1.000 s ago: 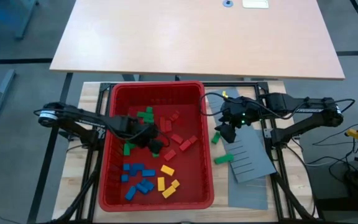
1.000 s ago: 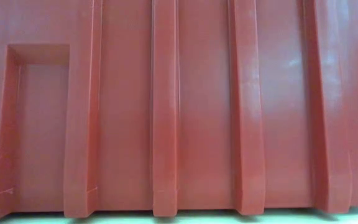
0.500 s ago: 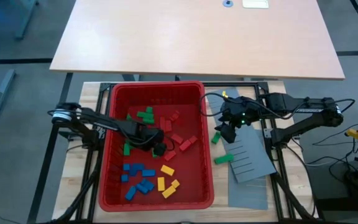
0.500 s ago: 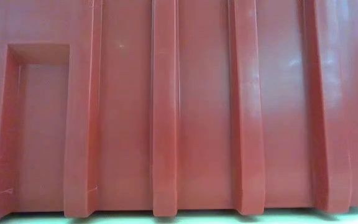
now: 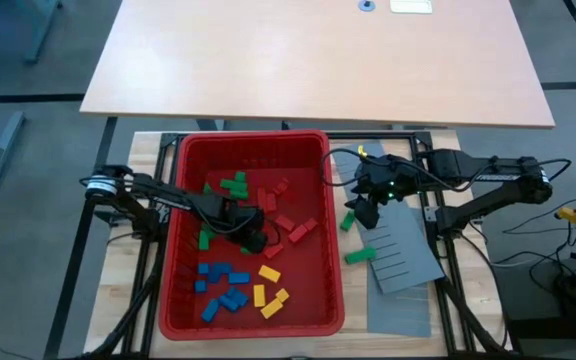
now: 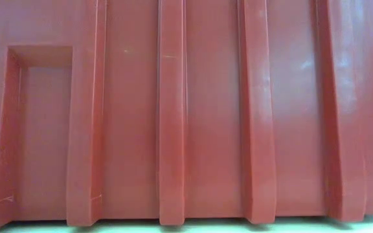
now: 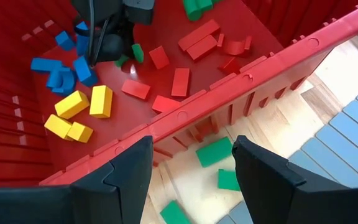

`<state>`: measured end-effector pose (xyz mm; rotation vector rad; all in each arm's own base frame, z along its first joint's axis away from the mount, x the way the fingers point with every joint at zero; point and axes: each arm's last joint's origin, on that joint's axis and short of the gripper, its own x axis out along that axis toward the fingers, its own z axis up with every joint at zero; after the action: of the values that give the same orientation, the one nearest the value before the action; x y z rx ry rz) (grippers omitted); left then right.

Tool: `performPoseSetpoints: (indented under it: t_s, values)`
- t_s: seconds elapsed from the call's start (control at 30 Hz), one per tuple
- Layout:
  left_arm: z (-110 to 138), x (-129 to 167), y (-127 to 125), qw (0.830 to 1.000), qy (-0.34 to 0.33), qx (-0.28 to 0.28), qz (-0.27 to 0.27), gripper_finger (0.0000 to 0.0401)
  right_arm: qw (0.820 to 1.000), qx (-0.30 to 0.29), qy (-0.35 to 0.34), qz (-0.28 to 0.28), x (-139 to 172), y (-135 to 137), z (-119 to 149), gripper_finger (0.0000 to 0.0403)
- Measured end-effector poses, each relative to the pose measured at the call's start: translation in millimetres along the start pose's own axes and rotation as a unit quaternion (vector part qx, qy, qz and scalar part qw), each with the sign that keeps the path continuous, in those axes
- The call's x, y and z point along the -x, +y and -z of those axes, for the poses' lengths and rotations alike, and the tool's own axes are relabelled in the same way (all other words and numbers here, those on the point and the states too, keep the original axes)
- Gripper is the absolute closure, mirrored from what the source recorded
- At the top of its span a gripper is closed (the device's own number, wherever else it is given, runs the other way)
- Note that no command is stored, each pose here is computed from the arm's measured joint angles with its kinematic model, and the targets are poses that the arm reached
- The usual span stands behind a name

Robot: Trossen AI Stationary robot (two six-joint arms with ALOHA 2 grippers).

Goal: Sort blocks

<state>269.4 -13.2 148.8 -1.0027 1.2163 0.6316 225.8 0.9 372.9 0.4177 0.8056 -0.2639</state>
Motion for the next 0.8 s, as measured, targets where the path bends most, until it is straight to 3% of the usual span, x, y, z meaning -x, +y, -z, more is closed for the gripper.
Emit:
performPoseSetpoints:
  t_s: [0.2, 0.43, 0.63, 0.8]
  values:
    - [-3, 10, -9, 0.999, -0.007, -0.038, 0.021, 0.0389, 1.000, 0.000, -0.003, -0.001, 0, 0, -1, 0.0203]
    - [-13, 77, -43, 0.982, -0.099, -0.105, 0.125, 0.0389, 0.999, -0.004, -0.048, -0.025, 1, 5, -9, 0.0203]
    - [-17, 155, -58, 0.938, -0.246, -0.156, 0.189, 0.0389, 0.984, 0.002, -0.160, -0.081, 6, 16, -30, 0.0203]
    - [-17, 215, -64, 0.874, -0.379, -0.183, 0.244, 0.0389, 0.948, 0.002, -0.285, -0.145, 20, 26, -52, 0.0203]
